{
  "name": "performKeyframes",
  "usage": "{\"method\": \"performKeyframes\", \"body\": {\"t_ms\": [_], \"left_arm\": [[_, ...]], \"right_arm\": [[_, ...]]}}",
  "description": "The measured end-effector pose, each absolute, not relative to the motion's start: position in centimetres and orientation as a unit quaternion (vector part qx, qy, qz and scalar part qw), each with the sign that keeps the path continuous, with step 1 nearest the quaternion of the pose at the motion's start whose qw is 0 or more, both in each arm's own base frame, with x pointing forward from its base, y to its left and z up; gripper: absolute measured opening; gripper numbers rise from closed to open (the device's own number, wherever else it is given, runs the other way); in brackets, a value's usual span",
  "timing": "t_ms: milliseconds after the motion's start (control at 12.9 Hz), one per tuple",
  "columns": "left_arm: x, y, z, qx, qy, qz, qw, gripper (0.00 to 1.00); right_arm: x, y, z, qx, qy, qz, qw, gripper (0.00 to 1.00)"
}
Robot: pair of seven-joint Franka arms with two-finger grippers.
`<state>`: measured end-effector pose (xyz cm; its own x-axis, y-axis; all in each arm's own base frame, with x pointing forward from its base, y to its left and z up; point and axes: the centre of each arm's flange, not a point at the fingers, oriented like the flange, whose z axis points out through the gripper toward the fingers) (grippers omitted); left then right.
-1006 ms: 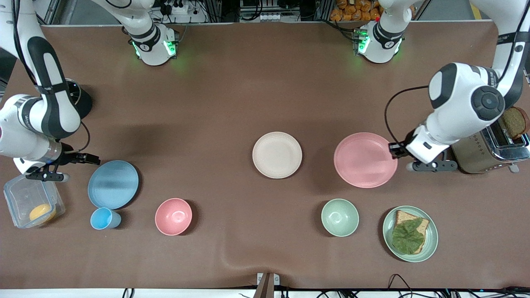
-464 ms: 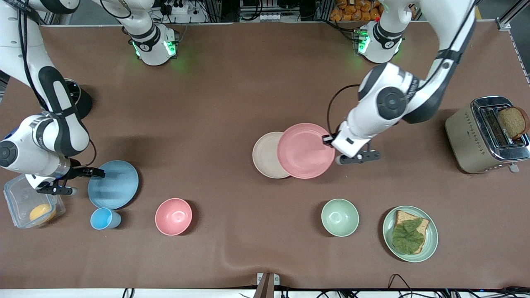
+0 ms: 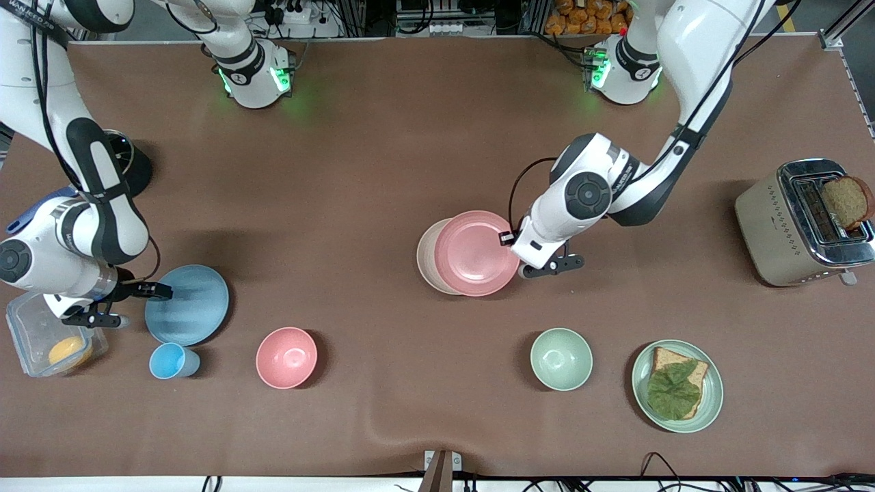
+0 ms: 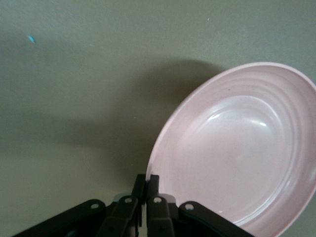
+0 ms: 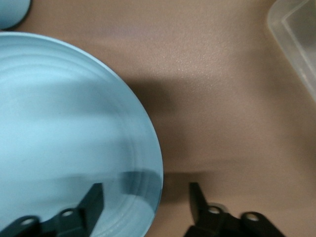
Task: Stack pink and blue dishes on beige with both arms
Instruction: 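Slide the pink plate onto the beige plate with the left gripper, then release the pink plate and draw back the left gripper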
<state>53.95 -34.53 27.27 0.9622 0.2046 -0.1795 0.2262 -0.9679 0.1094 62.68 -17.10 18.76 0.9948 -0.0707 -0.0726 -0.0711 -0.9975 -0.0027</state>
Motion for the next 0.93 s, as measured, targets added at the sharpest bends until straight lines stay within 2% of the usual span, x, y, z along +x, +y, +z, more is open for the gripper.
{"method": "performKeyframes", "body": {"t_ms": [310, 387, 464, 851, 929], "left_arm": [[52.8, -36.9, 25.1, 0.987, 0.118, -0.087, 0.07, 0.05], [52.7, -37.1, 24.7, 0.987, 0.116, -0.087, 0.07, 0.05], [52.7, -37.2, 24.2, 0.987, 0.116, -0.086, 0.072, 0.05], [52.8, -37.6, 23.3, 0.985, 0.126, -0.083, 0.079, 0.05], [52.9, -37.6, 23.4, 0.985, 0.128, -0.082, 0.079, 0.11]], "right_arm": [[62.7, -17.1, 18.5, -0.999, 0.035, 0.038, 0.003, 0.21], [62.8, -17.0, 18.7, -0.999, 0.035, 0.035, 0.003, 0.11], [63.1, -17.0, 19.0, -0.999, 0.035, 0.034, 0.004, 0.07], [63.3, -16.7, 19.7, -0.999, 0.032, 0.037, 0.006, 0.04], [63.4, -16.6, 20.2, -0.999, 0.031, 0.04, 0.008, 0.04]]}}
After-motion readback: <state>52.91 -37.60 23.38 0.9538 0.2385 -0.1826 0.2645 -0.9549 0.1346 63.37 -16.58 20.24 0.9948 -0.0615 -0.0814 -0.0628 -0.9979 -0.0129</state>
